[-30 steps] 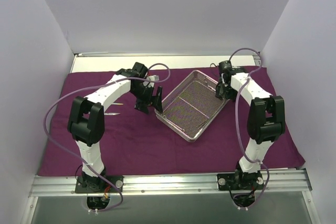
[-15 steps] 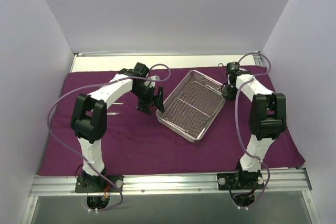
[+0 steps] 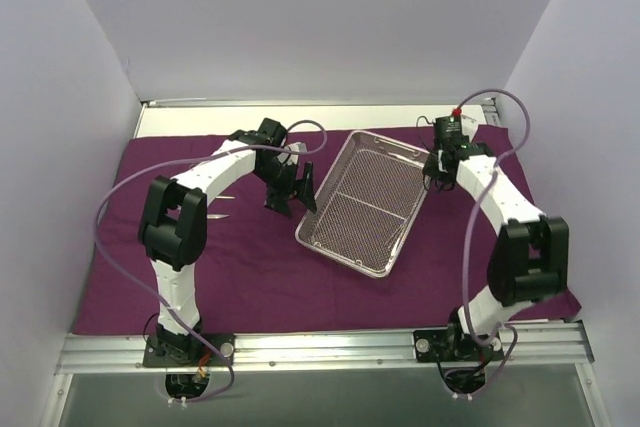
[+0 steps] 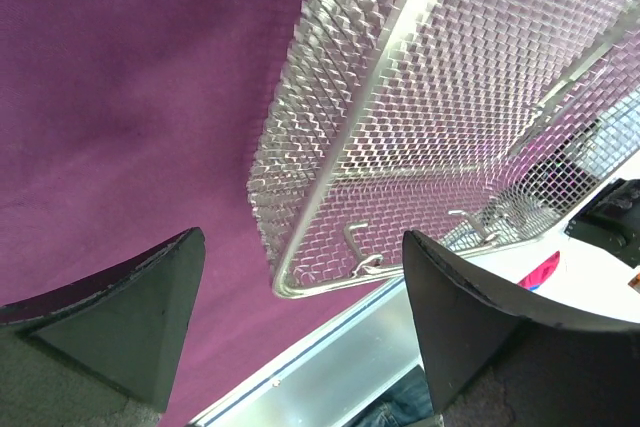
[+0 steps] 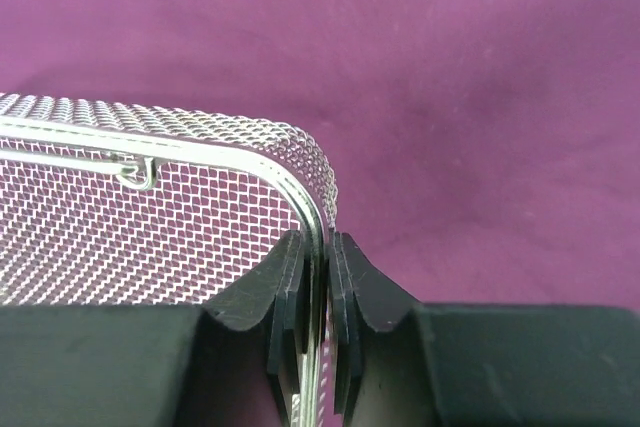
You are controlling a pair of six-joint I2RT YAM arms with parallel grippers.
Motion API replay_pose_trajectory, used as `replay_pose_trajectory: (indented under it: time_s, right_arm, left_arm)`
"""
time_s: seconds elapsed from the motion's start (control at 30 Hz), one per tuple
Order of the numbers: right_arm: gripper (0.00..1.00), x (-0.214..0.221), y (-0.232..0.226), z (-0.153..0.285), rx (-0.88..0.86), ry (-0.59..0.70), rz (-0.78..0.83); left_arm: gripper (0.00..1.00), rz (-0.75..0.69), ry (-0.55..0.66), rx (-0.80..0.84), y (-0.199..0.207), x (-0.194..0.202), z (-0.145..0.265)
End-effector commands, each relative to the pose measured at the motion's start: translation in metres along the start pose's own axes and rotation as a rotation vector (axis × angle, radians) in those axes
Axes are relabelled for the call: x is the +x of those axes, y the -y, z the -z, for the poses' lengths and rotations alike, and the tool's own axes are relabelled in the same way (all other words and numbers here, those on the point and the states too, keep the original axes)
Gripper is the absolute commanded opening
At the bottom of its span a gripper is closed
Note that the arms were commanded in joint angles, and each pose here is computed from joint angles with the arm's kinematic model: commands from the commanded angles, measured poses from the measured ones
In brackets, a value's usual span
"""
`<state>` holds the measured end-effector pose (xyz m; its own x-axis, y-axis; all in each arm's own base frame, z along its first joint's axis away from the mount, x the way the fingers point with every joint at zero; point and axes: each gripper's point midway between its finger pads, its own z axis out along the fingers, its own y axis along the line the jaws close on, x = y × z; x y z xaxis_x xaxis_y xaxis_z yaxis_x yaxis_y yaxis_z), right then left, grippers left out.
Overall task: Open and lay out the surgical kit
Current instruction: Adjust the container in the surgical kit.
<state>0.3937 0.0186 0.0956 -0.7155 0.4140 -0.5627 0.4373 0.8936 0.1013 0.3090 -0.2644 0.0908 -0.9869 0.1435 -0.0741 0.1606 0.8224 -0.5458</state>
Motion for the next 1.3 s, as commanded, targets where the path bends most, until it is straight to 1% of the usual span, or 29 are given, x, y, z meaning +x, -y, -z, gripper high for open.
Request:
replay_pose_trajectory:
  time_s: [0.0, 0.03, 0.1, 0.13, 0.17, 0.2, 0.23, 0.3, 0.33, 0.37, 0.4, 0.47, 0.5, 0.53, 0.57, 0.6, 0.63, 0.7, 0.73, 0.77, 0.8, 0.87, 0.93, 1.0, 1.07, 1.13, 1.17, 1.23, 1.27]
  right_arm:
    - [0.00, -0.065, -0.018, 0.065, -0.120, 0.303, -0.090]
    - [0.00, -0.066, -0.019, 0.059, -0.114, 0.306, -0.086]
    - [0.00, -0.062, -0.015, 0.055, -0.069, 0.262, -0.059]
    - [0.00, -0.066, -0.014, 0.064, -0.066, 0.262, -0.054]
    - [0.00, -0.064, -0.025, 0.078, -0.085, 0.287, -0.026]
    - [0.00, -0.068, -0.023, 0.093, -0.076, 0.348, -0.014]
    - [0.00, -0.061, -0.026, 0.089, -0.082, 0.337, 0.002]
    - [0.00, -0.037, -0.017, 0.053, -0.040, 0.218, 0.025]
    - [0.00, -0.029, -0.022, 0.045, -0.066, 0.172, 0.033]
    - [0.00, -0.028, -0.024, 0.040, -0.072, 0.164, 0.032]
    - [0.00, -0.026, -0.030, 0.039, -0.083, 0.163, 0.037]
    - [0.00, -0.031, -0.026, 0.048, -0.057, 0.186, 0.024]
    - [0.00, -0.032, -0.026, 0.062, -0.070, 0.224, 0.023]
    - [0.00, -0.033, -0.025, 0.067, -0.071, 0.252, 0.029]
    - [0.00, -0.045, -0.028, 0.071, -0.080, 0.334, 0.036]
    - [0.00, -0.044, -0.029, 0.068, -0.085, 0.341, 0.047]
    - [0.00, -0.049, -0.025, 0.048, -0.061, 0.316, 0.052]
    - [0.00, -0.051, -0.030, 0.032, -0.053, 0.229, 0.096]
    - [0.00, -0.072, -0.050, 0.057, -0.102, 0.281, 0.107]
    - [0.00, -0.073, -0.054, 0.074, -0.107, 0.301, 0.127]
    - [0.00, -0.084, -0.052, 0.102, -0.096, 0.370, 0.125]
    - [0.00, -0.075, -0.050, 0.110, -0.101, 0.356, 0.120]
    - [0.00, -0.062, -0.043, 0.093, -0.081, 0.322, 0.129]
    - [0.00, -0.043, -0.040, 0.065, -0.070, 0.258, 0.133]
    - [0.00, -0.042, -0.042, 0.066, -0.076, 0.248, 0.126]
    - [0.00, -0.045, -0.045, 0.072, -0.092, 0.265, 0.125]
    - [0.00, -0.045, -0.045, 0.070, -0.088, 0.253, 0.131]
    - [0.00, -0.033, -0.037, 0.050, -0.050, 0.180, 0.140]
    - [0.00, -0.028, -0.040, 0.045, -0.068, 0.154, 0.142]
  left_arm:
    - [0.89, -0.060, 0.102, 0.023, 0.020, -0.021, 0.021]
    - [0.89, -0.062, 0.107, 0.021, 0.020, -0.022, 0.021]
    - [0.89, -0.057, 0.113, 0.015, 0.019, -0.023, 0.022]
    - [0.89, -0.053, 0.115, 0.016, 0.019, -0.024, 0.023]
    - [0.89, -0.050, 0.113, 0.015, 0.019, -0.023, 0.024]
    - [0.89, -0.045, 0.117, 0.017, 0.021, -0.023, 0.025]
    - [0.89, -0.044, 0.125, 0.024, 0.022, -0.024, 0.026]
    - [0.89, -0.046, 0.130, 0.033, 0.025, -0.025, 0.027]
    - [0.89, -0.049, 0.129, 0.031, 0.026, -0.025, 0.027]
    - [0.89, -0.051, 0.126, 0.025, 0.026, -0.025, 0.030]
    - [0.89, -0.058, 0.122, 0.020, 0.026, -0.024, 0.031]
    - [0.89, -0.060, 0.131, -0.001, 0.025, -0.025, 0.038]
    - [0.89, -0.060, 0.133, -0.008, 0.025, -0.024, 0.040]
    - [0.89, -0.057, 0.140, -0.010, 0.025, -0.023, 0.042]
    - [0.89, -0.056, 0.158, -0.006, 0.024, -0.024, 0.041]
    - [0.89, -0.044, 0.164, 0.004, 0.025, -0.025, 0.039]
    - [0.89, -0.042, 0.166, 0.011, 0.026, -0.027, 0.038]
    - [0.89, -0.058, 0.153, -0.001, 0.026, -0.034, 0.039]
    - [0.89, -0.063, 0.148, -0.017, 0.025, -0.035, 0.041]
    - [0.89, -0.071, 0.151, -0.030, 0.026, -0.034, 0.046]
    - [0.90, -0.080, 0.168, -0.043, 0.024, -0.036, 0.050]
    - [0.90, -0.083, 0.190, -0.044, 0.023, -0.039, 0.053]
    - [0.91, -0.075, 0.185, -0.032, 0.023, -0.036, 0.050]
    - [0.91, -0.070, 0.170, -0.023, 0.022, -0.035, 0.044]
    - [0.90, -0.068, 0.148, -0.030, 0.019, -0.032, 0.040]
    - [0.91, -0.071, 0.149, -0.036, 0.017, -0.031, 0.041]
    - [0.91, -0.070, 0.150, -0.037, 0.015, -0.031, 0.040]
    - [0.91, -0.067, 0.145, -0.034, 0.015, -0.030, 0.039]
    - [0.91, -0.068, 0.140, -0.033, 0.015, -0.030, 0.038]
